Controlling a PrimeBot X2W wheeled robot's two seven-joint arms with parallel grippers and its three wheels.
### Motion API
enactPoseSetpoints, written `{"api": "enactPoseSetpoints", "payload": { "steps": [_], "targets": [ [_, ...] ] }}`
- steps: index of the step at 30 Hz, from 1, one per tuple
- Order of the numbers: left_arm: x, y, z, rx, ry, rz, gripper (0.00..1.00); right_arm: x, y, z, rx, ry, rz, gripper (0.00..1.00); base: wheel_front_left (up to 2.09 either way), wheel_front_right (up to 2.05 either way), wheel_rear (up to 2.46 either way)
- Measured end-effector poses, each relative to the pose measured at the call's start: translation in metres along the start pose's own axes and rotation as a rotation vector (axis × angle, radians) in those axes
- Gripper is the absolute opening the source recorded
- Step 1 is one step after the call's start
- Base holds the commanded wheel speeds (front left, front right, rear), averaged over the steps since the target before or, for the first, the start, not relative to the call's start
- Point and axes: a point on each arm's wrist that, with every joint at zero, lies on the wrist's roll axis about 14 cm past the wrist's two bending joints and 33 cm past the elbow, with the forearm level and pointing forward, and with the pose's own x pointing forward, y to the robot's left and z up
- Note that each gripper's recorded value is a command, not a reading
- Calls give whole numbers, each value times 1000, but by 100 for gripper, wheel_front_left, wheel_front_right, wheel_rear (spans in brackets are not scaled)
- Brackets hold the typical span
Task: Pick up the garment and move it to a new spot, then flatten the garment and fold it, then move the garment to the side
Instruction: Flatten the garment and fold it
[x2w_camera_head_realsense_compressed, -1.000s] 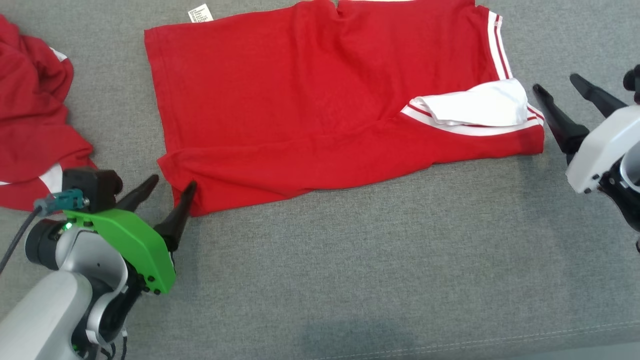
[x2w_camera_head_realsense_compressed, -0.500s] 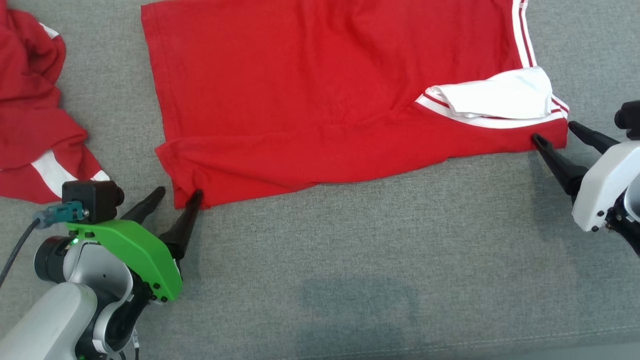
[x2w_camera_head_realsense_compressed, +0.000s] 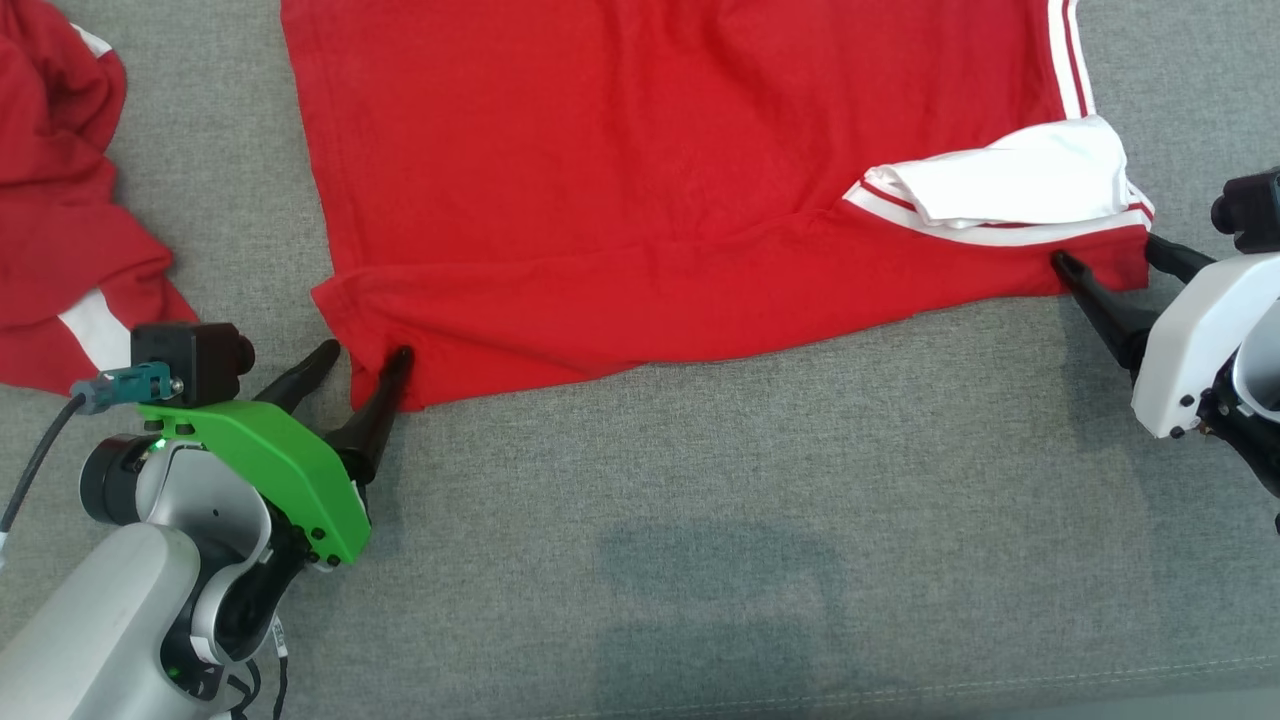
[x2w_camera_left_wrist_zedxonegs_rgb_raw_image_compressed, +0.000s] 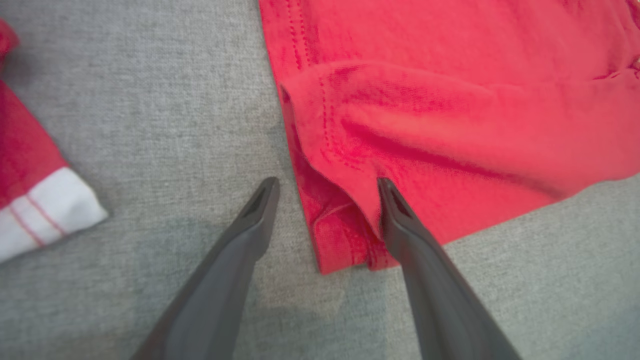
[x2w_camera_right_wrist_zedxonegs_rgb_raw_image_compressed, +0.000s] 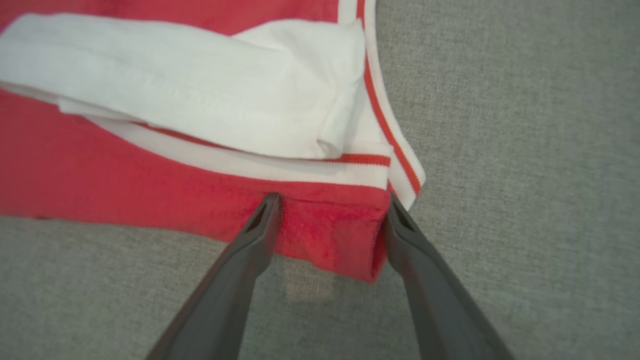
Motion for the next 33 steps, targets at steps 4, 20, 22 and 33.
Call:
{"api": "enactPoseSetpoints", "payload": {
  "steps": [4, 20, 22, 33],
  "targets": [
    [1, 0, -2, 3, 9, -3, 100, -1, 0, -2, 8, 17, 2, 100, 0, 0, 0],
    [-21, -20, -12, -36, 201, -165, 0, -20, 12, -12, 54, 139, 78, 0, 0, 0, 0],
    [-28, -12, -1, -47, 199, -153, 0, -25, 11, -6, 63, 135, 79, 0, 0, 0, 0],
    [-59, -22, 10, -37, 229, -189, 0, -61, 4, 11, 87, 123, 72, 0, 0, 0, 0]
  ]
}}
